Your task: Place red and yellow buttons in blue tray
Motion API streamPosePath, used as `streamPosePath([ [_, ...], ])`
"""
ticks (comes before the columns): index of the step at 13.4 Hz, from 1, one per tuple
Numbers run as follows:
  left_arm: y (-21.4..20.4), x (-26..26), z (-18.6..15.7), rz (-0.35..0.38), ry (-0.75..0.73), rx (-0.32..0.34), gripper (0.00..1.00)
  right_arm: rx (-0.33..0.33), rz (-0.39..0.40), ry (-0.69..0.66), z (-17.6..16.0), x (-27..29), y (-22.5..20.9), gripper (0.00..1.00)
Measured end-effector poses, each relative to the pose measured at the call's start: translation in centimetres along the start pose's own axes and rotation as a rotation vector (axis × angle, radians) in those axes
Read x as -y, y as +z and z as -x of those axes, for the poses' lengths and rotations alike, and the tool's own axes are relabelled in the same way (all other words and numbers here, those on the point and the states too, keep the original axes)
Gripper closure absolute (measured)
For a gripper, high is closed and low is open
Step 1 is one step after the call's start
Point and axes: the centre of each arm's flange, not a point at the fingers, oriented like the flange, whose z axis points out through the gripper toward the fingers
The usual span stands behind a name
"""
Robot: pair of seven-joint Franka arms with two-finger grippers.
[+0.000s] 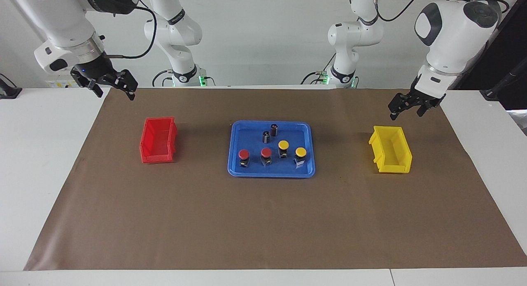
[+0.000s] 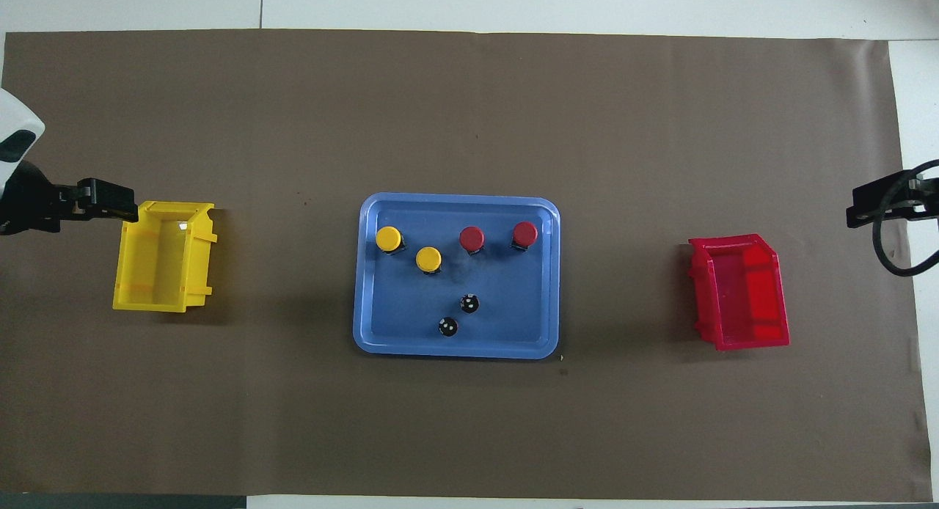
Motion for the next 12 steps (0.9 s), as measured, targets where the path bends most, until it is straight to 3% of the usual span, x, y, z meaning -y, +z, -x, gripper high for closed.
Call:
streamPosePath([
  [4, -0.4, 3.0, -0.1, 0.007, 0.015, -0.007, 0.0, 0.0, 0.0, 0.0, 0.0, 0.0, 0.0, 0.0],
  [12, -4.0, 1.9, 0.6, 0.009, 0.042, -0.007, 0.0, 0.0, 0.0, -0.001, 0.0, 0.0, 0.0, 0.0],
])
